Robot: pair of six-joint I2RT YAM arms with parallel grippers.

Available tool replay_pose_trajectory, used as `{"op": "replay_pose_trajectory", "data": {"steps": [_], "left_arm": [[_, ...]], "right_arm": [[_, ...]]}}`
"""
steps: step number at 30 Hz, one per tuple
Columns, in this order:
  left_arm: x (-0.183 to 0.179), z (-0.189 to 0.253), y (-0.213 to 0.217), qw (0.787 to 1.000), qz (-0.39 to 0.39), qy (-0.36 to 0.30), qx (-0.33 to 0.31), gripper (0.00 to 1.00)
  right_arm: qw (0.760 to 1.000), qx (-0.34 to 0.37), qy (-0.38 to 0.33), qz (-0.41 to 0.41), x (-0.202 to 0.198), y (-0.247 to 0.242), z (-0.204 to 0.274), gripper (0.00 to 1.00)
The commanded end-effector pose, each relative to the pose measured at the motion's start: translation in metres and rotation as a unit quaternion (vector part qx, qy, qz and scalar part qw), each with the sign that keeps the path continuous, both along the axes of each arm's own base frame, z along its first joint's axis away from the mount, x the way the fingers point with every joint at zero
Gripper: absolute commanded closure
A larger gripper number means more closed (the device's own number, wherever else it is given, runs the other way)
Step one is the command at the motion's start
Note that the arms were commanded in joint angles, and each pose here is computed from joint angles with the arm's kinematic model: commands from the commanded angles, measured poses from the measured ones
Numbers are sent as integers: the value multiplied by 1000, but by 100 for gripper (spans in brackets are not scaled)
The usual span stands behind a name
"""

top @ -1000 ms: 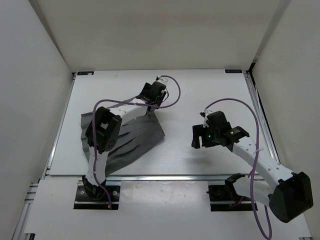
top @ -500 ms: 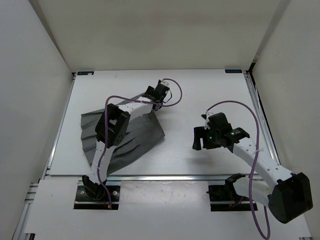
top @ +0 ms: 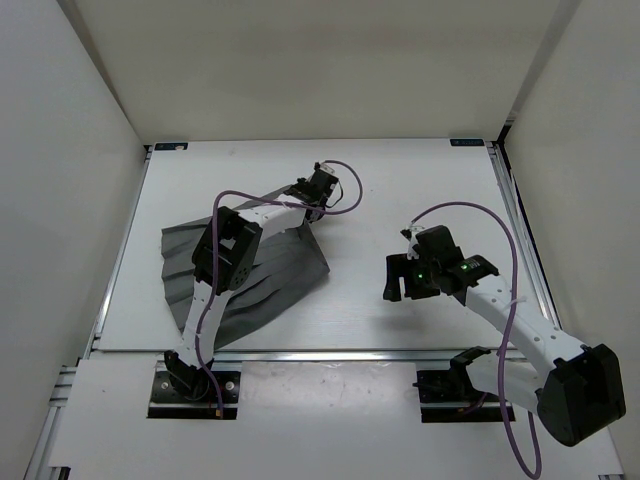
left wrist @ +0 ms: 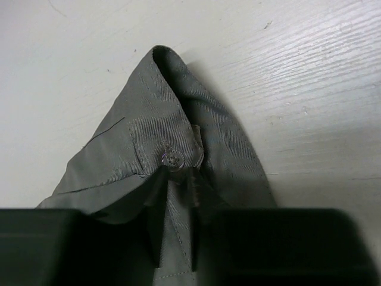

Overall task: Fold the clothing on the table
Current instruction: Flatten the skirt out

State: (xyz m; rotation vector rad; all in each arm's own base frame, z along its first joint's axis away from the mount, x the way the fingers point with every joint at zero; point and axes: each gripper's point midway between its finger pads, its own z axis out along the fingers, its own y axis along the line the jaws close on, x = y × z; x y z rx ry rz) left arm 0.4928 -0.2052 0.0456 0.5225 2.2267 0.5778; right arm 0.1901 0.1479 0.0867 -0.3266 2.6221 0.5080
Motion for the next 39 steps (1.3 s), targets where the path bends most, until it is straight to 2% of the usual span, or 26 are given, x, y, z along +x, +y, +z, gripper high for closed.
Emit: {"op": "replay_pose_trajectory", "data": {"steps": [1, 3, 6, 7, 8, 9, 13, 14, 15, 16, 17, 18, 19, 21, 24, 26, 29, 33, 35, 37, 39], "left_arm": [[11, 23, 9, 999, 18, -28, 11, 75], [11, 18, 13, 999, 24, -23, 9, 82], [10, 18, 17, 999, 28, -21, 9, 82], [10, 18, 15, 999, 25, -22, 7, 87], [10, 22, 15, 999, 25, -26, 6, 97], [9, 19, 15, 999, 26, -23, 7, 100], [6, 12, 10, 1000, 17, -10, 1, 99], [6, 14, 9, 1000, 16, -10, -1, 94], [7, 16, 7, 1000, 13, -13, 3, 68], [5, 14, 6, 1000, 10, -10, 7, 51], [7, 16, 7, 1000, 11, -12, 5, 46], [4, 13, 5, 1000, 12, -11, 8, 35], [5, 16, 3, 1000, 13, -14, 3, 29], [6, 14, 3, 1000, 16, -10, 11, 29], [5, 9, 6, 999, 21, -3, 25, 35], [6, 11, 6, 999, 22, -7, 30, 45], [7, 10, 13, 998, 31, -12, 48, 53], [6, 8, 19, 998, 37, -5, 56, 50], [6, 6, 22, 997, 37, -5, 62, 52], [7, 8, 26, 996, 45, -12, 71, 64], [7, 9, 29, 996, 45, -14, 78, 83]], "right_arm": [[1000, 23, 0, 2, 0, 8, 4, 21], [1000, 27, -3, 6, 0, 10, 5, 21], [1000, 27, -3, 8, 1, 13, 6, 21], [1000, 23, -2, 8, 1, 12, 4, 22], [1000, 24, 1, 11, -1, 13, 3, 22], [1000, 26, -1, 13, 0, 14, 4, 21], [1000, 28, 0, 12, -1, 14, 5, 22], [1000, 25, -3, 10, 0, 14, 3, 22], [1000, 27, 1, 11, -1, 14, 4, 22], [1000, 27, 1, 13, -2, 14, 3, 22], [1000, 26, 2, 13, -1, 14, 2, 22], [1000, 29, 2, 10, -1, 15, 3, 22], [1000, 25, 6, 15, -4, 14, -1, 21], [1000, 28, 2, 13, -1, 14, 2, 22], [999, 29, 1, 14, -1, 14, 3, 22], [1000, 26, 3, 11, -1, 11, 0, 21], [1000, 26, 4, 13, -3, 11, -1, 22], [1000, 27, 5, 13, -4, 10, -2, 22], [1000, 26, 6, 7, -3, 8, -2, 21], [1000, 25, 8, 7, -3, 7, -3, 21], [1000, 27, 5, 7, -2, 9, -2, 22]]}}
